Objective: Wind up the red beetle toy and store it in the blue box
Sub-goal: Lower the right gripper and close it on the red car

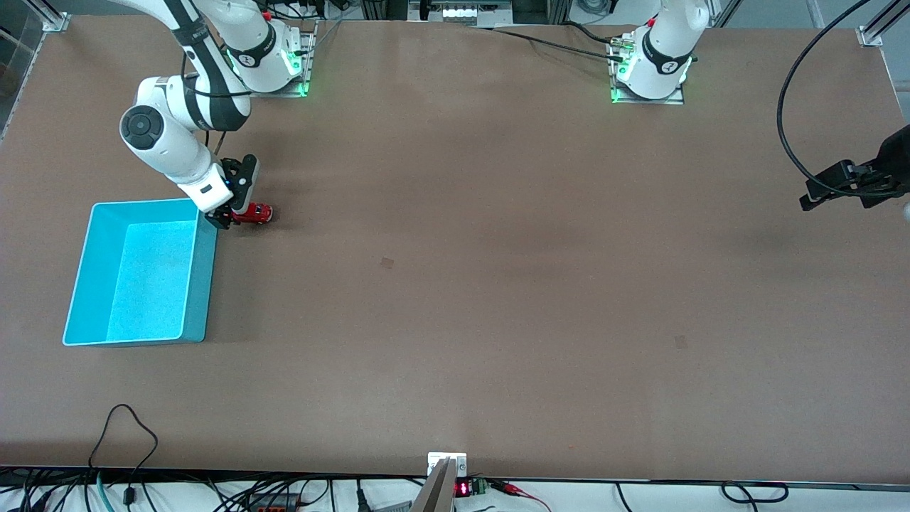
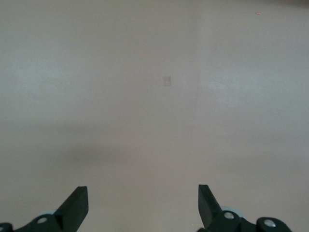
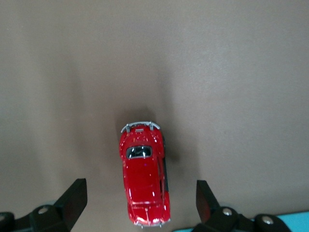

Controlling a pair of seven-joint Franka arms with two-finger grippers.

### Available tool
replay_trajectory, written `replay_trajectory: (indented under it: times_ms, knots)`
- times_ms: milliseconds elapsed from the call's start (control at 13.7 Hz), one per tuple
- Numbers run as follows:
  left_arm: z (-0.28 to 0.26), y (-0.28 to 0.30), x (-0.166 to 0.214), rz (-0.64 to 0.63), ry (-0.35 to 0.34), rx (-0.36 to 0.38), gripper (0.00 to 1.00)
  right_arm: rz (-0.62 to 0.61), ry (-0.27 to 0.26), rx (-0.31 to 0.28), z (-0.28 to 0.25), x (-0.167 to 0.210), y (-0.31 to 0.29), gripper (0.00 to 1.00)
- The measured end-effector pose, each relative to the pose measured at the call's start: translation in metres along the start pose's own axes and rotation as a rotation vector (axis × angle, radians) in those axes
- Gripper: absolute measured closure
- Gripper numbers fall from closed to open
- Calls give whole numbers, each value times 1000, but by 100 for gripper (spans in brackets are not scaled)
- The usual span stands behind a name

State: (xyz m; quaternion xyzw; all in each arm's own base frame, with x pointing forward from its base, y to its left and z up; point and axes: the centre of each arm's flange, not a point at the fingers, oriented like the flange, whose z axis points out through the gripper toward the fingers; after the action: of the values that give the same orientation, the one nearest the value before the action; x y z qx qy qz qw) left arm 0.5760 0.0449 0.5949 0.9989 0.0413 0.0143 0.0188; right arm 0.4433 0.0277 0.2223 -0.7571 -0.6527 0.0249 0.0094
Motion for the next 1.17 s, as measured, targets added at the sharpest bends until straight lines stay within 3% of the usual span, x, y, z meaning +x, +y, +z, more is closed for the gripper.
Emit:
replay_trajectory:
  times_ms: [511,1023,1169]
  knots:
    - [7,-2,2,-7,17,0,0,-4,-3,32,19,-1,-7,0]
    - [-7,7,-9,-7,-2,-1,0,-5,9,20,43,1,-9,2]
    - [-10,9,-14,-6,-20,-1,0,-5,10,17,43,1,-9,21]
